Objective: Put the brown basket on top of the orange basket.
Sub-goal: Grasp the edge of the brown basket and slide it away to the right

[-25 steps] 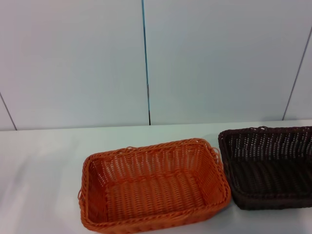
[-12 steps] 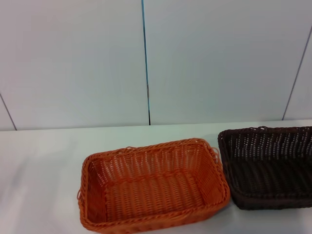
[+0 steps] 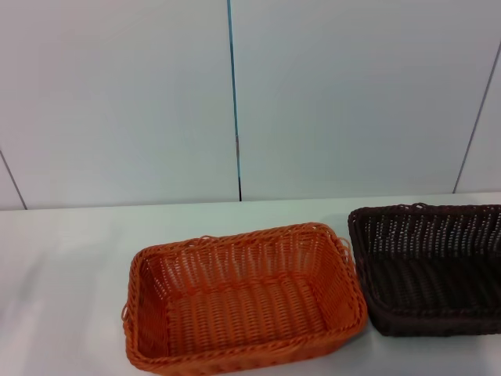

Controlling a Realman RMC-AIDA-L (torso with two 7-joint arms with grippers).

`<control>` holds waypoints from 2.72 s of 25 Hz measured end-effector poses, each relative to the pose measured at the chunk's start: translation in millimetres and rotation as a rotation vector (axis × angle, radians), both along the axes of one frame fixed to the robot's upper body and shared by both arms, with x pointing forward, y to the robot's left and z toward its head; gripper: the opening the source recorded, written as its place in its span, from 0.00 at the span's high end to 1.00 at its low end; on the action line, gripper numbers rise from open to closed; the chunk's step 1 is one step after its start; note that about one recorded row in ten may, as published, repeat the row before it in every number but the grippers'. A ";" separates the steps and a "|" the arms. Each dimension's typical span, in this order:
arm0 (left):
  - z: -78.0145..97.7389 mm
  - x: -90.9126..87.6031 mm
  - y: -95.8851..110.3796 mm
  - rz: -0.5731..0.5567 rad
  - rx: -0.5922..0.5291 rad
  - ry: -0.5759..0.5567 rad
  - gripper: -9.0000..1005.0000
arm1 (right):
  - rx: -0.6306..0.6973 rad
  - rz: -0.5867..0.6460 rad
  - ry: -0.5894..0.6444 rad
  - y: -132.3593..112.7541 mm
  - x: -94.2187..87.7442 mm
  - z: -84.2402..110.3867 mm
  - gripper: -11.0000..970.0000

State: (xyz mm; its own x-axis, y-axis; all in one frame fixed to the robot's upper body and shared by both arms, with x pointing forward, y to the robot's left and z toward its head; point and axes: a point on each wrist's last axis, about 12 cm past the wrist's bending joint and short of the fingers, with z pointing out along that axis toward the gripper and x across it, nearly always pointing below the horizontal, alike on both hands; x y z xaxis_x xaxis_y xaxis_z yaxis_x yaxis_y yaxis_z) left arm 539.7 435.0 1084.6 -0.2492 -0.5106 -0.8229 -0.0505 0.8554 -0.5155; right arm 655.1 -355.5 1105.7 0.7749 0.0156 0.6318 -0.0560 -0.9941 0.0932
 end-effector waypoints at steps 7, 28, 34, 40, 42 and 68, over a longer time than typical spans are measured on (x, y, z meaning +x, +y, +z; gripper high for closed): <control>-0.2 -1.2 1.5 0.006 -0.001 0.000 0.12 | -0.027 0.019 0.017 1.7 -0.3 -1.7 0.63; -1.8 -4.8 4.1 0.016 -0.001 0.004 0.12 | -0.023 0.001 0.014 -1.6 -1.2 -1.0 0.68; -2.3 -5.5 4.3 0.018 -0.004 0.005 0.12 | -0.019 -0.011 0.012 -4.0 -2.0 -0.8 0.70; -3.0 -6.1 4.1 0.019 -0.007 0.007 0.12 | -0.021 -0.017 0.008 -6.9 -1.4 5.6 0.70; -3.1 -6.1 4.0 0.019 -0.008 0.007 0.12 | -0.022 -0.017 0.007 -7.5 -0.9 9.2 0.71; -3.4 -6.2 3.9 0.019 -0.006 0.007 0.12 | 0.125 -0.185 0.010 -58.8 -18.5 58.3 0.81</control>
State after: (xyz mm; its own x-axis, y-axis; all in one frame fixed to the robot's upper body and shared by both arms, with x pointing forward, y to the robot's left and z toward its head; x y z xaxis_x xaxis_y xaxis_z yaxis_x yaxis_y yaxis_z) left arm 533.5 439.0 1081.2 -0.2449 -0.5207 -0.8179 -0.0705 0.8509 -0.5206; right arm 636.6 -414.3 1164.0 0.7635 -0.2058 0.6121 -0.2384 -0.9707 -0.0291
